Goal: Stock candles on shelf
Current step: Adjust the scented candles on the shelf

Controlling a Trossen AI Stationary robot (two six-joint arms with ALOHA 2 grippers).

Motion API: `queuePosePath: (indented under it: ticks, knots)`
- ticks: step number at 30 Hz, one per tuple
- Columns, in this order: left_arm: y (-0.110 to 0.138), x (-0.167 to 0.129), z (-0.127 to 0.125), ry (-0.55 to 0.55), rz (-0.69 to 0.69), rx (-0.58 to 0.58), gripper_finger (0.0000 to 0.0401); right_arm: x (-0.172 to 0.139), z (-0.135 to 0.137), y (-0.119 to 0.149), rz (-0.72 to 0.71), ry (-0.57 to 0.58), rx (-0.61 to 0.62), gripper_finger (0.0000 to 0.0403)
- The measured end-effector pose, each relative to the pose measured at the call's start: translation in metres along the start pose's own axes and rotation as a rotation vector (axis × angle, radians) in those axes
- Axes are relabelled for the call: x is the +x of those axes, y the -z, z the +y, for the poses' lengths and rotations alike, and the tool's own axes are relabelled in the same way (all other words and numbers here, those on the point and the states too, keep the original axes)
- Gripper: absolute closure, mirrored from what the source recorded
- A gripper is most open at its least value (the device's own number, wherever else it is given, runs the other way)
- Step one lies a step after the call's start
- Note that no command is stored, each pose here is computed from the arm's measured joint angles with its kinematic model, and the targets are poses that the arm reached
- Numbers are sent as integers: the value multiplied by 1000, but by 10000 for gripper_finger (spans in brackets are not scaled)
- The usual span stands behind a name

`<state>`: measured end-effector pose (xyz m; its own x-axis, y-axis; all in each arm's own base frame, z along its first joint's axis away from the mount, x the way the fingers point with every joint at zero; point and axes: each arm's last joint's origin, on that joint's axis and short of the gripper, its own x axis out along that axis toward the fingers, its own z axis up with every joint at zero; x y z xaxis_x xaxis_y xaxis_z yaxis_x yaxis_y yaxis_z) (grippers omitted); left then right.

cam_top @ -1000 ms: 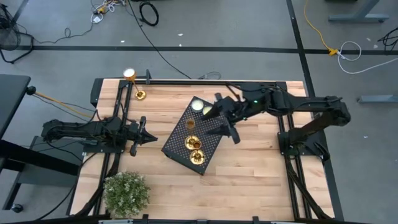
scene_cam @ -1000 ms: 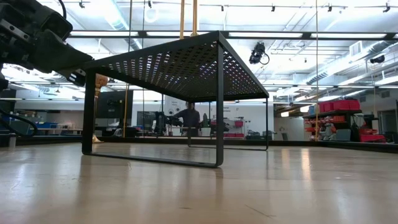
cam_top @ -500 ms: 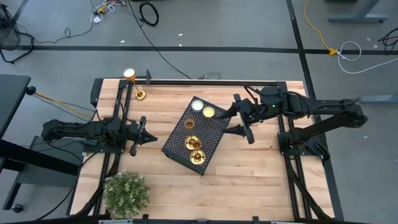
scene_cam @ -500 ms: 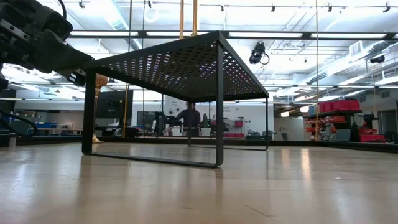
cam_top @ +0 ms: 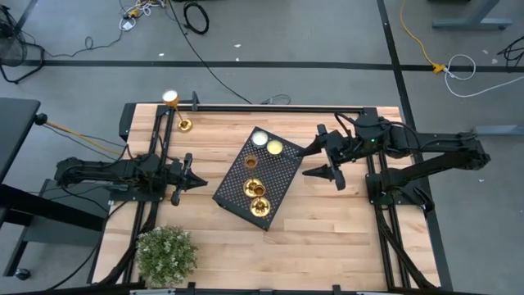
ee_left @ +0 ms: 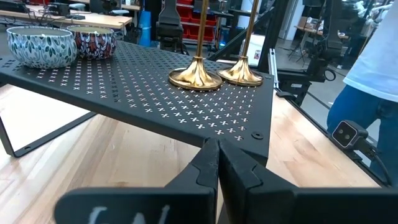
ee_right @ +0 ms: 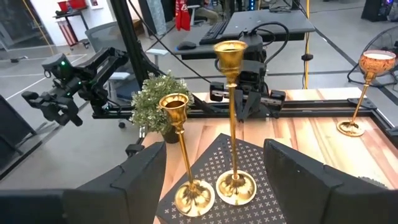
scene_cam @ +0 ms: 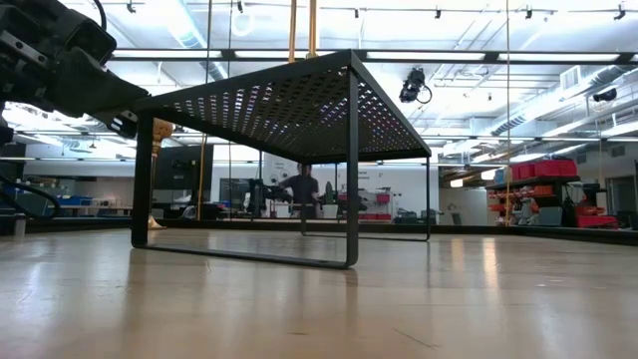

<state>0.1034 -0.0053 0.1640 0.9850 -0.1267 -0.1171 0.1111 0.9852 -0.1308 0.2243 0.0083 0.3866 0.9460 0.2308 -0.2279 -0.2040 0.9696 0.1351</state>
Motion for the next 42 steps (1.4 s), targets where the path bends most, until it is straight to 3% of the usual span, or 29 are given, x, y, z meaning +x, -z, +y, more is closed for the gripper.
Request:
queuePosePath:
  ticks: [42]
  knots:
    - [0, 0, 0, 0, 0, 0, 387, 1, 14, 3, 9, -60, -14, 135]
